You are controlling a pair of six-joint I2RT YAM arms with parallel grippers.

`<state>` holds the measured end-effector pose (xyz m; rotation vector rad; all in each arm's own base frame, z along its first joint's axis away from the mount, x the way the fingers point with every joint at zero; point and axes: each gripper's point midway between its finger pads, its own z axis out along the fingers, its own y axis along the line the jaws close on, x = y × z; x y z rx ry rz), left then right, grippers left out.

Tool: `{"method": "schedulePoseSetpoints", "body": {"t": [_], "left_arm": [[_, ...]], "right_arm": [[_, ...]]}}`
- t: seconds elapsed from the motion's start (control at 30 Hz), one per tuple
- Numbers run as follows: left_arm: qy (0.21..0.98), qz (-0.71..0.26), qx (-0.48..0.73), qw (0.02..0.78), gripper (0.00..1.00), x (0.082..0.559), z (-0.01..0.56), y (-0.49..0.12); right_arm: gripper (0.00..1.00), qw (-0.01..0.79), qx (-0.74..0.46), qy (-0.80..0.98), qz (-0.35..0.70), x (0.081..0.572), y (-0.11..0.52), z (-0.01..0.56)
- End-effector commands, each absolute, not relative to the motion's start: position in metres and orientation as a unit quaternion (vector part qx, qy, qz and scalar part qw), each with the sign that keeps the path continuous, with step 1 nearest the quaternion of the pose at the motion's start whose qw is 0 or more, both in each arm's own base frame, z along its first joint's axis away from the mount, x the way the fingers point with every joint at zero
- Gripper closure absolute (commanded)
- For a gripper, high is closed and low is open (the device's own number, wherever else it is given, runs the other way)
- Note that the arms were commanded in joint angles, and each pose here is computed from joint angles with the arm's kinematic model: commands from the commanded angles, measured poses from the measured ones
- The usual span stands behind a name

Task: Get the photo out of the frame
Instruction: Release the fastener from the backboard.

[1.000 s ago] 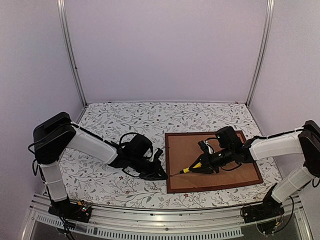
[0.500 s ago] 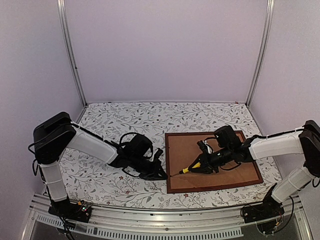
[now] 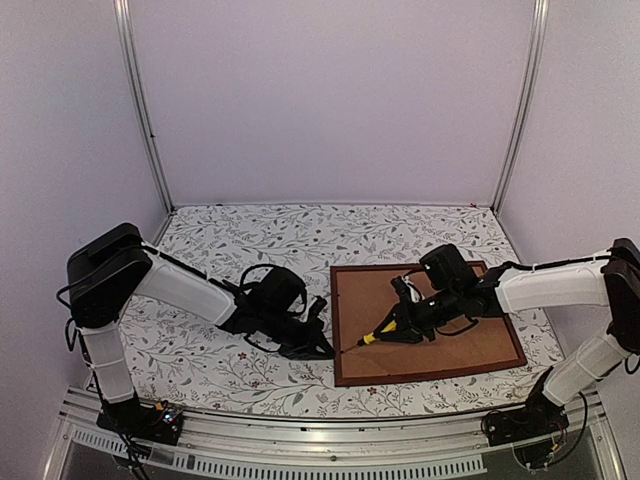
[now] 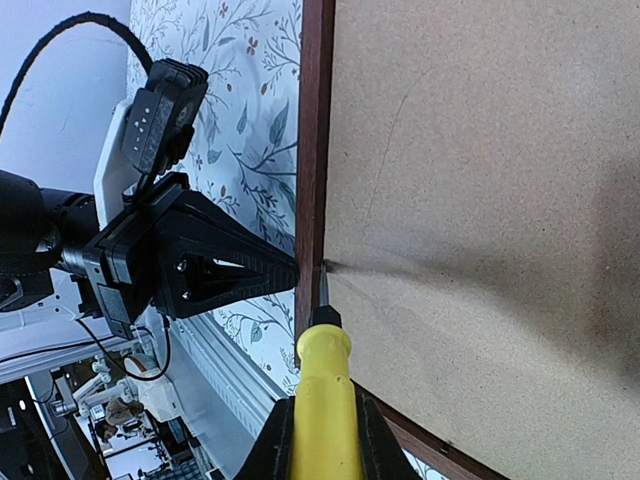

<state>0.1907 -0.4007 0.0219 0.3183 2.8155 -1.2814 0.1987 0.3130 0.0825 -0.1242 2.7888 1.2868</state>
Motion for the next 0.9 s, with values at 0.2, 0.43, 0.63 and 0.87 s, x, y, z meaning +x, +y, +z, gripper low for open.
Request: {"method": "schedulePoseSetpoints", "body": {"t": [0.2, 0.43, 0.63, 0.87], "left_arm": [[0.901, -0.412, 0.136, 0.009, 1.00, 0.180, 0.008, -0.418], [0.901, -0.412, 0.140, 0.008, 1.00, 0.177, 0.006, -0.417], [0.901, -0.410, 0.140, 0.006, 1.00, 0.175, 0.003, -0.417], [0.902, -0.409, 0.138, 0.008, 1.00, 0.176, 0.001, -0.417]], "right_arm": [[1.00, 0.042, -0.081, 0.911, 0.403, 0.182, 0.351, 0.088], [1.00, 0.047, -0.093, 0.921, 0.376, 0.170, 0.367, 0.092], [1.00, 0.050, -0.102, 0.932, 0.345, 0.160, 0.380, 0.092], [1.00, 0.043, -0.114, 0.946, 0.300, 0.146, 0.395, 0.086]]}}
